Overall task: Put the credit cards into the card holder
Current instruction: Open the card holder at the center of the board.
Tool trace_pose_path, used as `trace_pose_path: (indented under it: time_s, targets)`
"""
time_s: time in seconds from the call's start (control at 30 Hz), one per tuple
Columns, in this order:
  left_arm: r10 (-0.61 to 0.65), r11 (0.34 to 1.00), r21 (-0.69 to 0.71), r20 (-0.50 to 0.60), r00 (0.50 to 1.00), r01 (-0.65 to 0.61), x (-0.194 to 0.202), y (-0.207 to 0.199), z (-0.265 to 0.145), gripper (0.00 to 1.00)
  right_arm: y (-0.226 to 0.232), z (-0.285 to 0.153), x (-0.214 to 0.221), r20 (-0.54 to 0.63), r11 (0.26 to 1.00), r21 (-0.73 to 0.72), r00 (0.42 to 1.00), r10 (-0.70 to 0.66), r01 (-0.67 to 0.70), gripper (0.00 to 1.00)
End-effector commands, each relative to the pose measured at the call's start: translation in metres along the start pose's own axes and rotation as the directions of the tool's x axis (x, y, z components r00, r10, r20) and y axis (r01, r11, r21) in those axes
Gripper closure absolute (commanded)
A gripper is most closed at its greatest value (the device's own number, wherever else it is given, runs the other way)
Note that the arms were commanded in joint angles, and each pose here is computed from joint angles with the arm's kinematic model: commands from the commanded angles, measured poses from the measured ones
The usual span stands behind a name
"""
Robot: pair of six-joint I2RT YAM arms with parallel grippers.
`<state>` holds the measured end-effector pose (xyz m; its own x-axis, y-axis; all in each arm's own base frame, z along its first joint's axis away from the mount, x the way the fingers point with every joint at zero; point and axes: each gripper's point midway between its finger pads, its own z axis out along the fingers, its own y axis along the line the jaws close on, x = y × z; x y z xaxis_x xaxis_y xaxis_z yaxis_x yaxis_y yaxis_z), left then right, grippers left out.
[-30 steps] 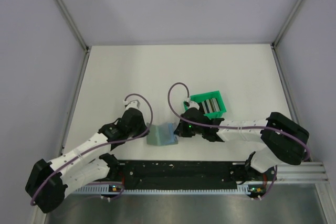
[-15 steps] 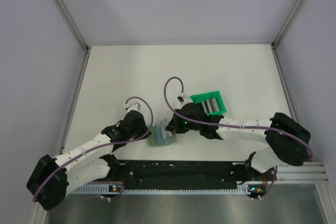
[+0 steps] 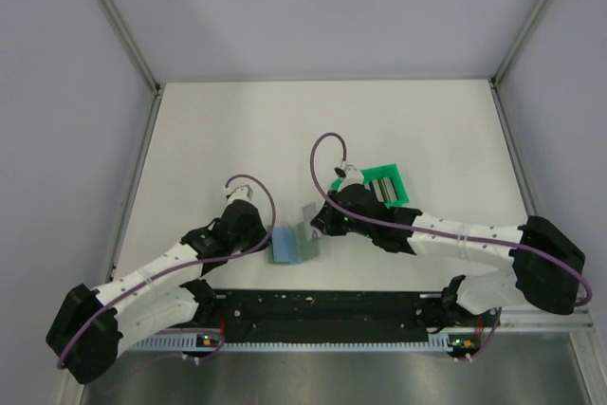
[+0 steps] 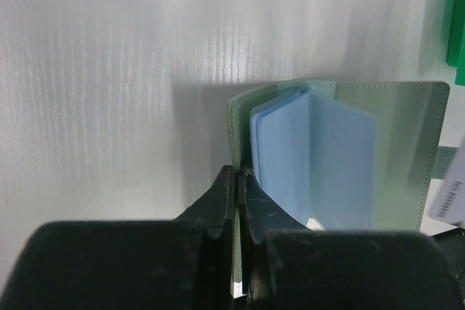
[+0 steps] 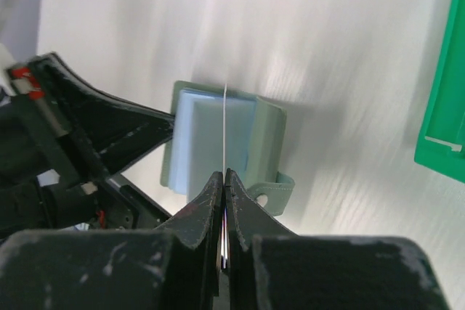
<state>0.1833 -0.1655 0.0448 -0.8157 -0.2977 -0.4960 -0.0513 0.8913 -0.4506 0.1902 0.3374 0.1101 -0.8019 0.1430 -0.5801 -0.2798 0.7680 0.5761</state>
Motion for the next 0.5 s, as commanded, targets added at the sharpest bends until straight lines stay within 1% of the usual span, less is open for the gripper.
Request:
trace_pose_path:
  time_s: [0.0, 0.13, 0.37, 0.47]
  targets:
    - [0.006, 1.000, 0.026, 0.043, 0.999, -0.007, -0.015, -0.011, -0.006, 1.00, 0.034, -0.021, -0.036, 0.114, 0.995, -0.092, 0.993, -0.022, 0.032, 1.00]
    - [0.004, 0.999, 0.039, 0.045, 0.999, -0.006, -0.016, -0.014, -0.009, 1.00, 0.056, -0.019, -0.034, 0.091, 0.989, -0.135, 0.995, -0.044, 0.056, 1.00]
    - [-0.008, 0.997, 0.072, 0.051, 0.999, 0.004, -0.020, -0.023, -0.014, 1.00, 0.083, 0.001, -0.011, 0.023, 0.984, -0.164, 0.997, -0.071, 0.074, 1.00]
    - [-0.010, 0.997, 0.076, 0.056, 0.998, 0.006, -0.021, -0.023, -0.015, 1.00, 0.082, 0.011, -0.005, 0.013, 0.988, -0.127, 0.996, -0.084, 0.085, 1.00]
